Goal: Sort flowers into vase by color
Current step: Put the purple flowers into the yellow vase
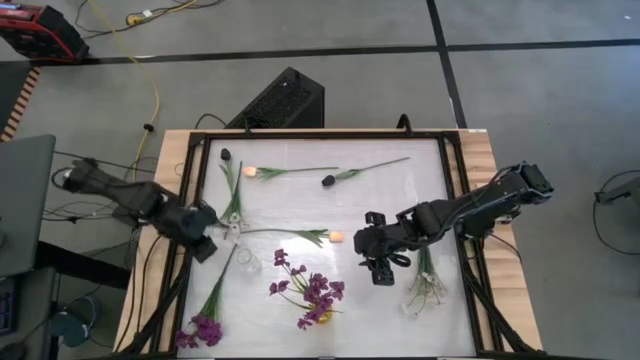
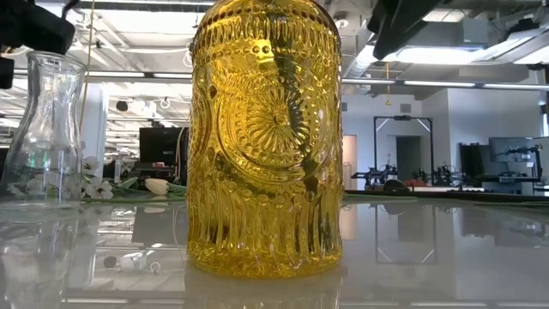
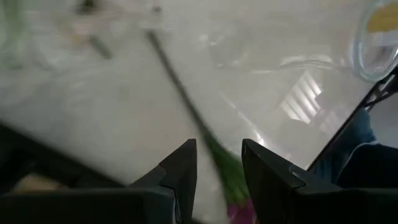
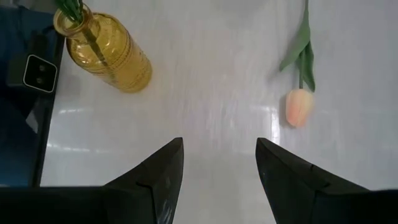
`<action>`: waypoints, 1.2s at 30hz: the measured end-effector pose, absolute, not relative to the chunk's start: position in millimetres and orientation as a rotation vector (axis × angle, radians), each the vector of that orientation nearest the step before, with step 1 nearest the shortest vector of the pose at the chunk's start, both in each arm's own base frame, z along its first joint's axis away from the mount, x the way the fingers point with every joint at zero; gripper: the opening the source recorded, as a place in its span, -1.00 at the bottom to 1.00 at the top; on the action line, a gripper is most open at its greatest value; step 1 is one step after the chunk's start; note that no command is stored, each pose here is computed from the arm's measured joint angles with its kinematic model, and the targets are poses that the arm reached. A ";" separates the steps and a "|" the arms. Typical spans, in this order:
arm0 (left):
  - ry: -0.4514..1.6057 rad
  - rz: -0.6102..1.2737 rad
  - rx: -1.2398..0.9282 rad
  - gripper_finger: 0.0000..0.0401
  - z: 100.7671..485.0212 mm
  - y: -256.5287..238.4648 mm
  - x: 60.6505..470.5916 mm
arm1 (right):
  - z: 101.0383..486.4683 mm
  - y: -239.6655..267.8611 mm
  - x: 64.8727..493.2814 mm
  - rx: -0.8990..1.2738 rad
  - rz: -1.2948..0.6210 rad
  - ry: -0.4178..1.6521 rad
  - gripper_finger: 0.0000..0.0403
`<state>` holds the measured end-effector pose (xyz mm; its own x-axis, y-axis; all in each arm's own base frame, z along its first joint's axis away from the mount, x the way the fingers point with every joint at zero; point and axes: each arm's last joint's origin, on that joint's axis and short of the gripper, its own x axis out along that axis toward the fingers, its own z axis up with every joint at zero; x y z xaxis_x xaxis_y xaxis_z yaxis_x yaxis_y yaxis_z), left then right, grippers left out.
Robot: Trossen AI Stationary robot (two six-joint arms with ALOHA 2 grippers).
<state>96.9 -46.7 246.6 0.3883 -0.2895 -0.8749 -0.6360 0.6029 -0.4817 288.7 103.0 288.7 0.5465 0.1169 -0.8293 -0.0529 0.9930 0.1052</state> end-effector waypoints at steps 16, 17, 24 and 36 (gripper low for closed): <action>1.310 0.225 -0.837 -0.42 203.2 -133.4 116.9 | 288.7 118.8 282.6 0.043 0.152 0.990 0.12; 1.311 0.224 -0.824 -0.42 200.4 -137.3 117.6 | 288.7 119.7 282.2 0.039 0.156 0.990 0.12; 1.315 0.311 -0.797 -0.29 182.8 -151.3 121.9 | 288.8 121.0 281.7 0.020 0.170 0.988 0.12; 1.433 0.415 -0.724 0.21 154.1 -162.7 127.1 | 288.8 121.0 281.8 0.024 0.168 0.987 0.12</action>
<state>127.1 -162.7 154.1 0.1196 -0.1614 -0.9796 -0.6596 0.7245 -0.1999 281.8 121.0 288.8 0.5389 0.1519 -0.8286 -0.1305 0.9868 0.0960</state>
